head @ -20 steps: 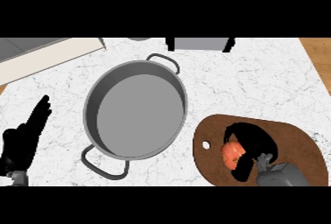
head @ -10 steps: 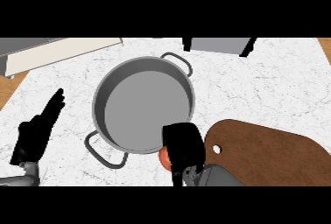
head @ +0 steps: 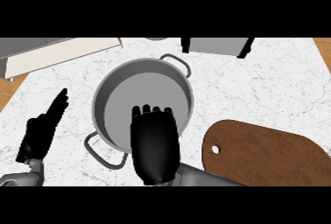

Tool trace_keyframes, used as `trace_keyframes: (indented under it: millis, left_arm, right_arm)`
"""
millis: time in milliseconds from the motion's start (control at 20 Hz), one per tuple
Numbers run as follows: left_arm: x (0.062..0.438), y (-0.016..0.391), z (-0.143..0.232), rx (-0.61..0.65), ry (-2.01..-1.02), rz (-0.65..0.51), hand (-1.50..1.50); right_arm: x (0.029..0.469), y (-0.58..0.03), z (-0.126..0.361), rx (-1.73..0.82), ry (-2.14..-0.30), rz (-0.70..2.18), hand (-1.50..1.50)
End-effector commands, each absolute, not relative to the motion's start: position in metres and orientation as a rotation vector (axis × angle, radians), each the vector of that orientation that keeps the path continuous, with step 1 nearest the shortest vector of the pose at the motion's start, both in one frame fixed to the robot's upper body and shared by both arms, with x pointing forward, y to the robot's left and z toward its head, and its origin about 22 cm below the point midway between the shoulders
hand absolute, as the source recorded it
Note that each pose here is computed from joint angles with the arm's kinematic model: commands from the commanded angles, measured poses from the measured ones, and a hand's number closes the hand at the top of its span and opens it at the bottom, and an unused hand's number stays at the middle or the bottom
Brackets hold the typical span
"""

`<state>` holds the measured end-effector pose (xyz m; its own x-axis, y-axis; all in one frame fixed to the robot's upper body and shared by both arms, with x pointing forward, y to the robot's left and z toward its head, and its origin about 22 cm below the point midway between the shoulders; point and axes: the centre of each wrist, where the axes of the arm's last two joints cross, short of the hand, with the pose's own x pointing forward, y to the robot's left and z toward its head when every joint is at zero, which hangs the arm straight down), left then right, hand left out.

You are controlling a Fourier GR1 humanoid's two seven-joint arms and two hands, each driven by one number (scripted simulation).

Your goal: Pick the squash from the cutting board and place it in the pot

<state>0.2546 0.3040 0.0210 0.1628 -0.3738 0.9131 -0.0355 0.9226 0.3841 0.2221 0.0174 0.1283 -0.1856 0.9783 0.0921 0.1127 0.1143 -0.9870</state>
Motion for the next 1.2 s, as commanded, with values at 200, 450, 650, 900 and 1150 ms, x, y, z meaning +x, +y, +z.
trace_keyframes:
  millis: [200, 450, 650, 900, 1150]
  left_arm:
    - [0.265, 0.296, 0.025, 0.362, -1.411, -0.242, 0.00]
    - [0.261, 0.302, 0.024, 0.350, -1.396, -0.259, 0.00]
    - [0.263, 0.300, 0.024, 0.357, -1.415, -0.255, 0.00]
    - [0.264, 0.293, 0.024, 0.367, -1.407, -0.225, 0.00]
    - [0.256, 0.309, 0.023, 0.390, -1.422, -0.211, 0.00]
  right_arm:
    - [0.222, 0.036, 0.164, -1.195, -1.578, 0.810, 1.50]
    - [0.235, 0.045, 0.180, -1.200, -1.615, 0.713, 1.50]
    - [0.256, 0.049, 0.199, -1.189, -1.632, 0.637, 1.50]
    - [0.272, 0.057, 0.198, -1.199, -1.600, 0.636, 1.50]
    - [0.308, 0.054, 0.178, -1.205, -1.588, 0.647, 1.50]
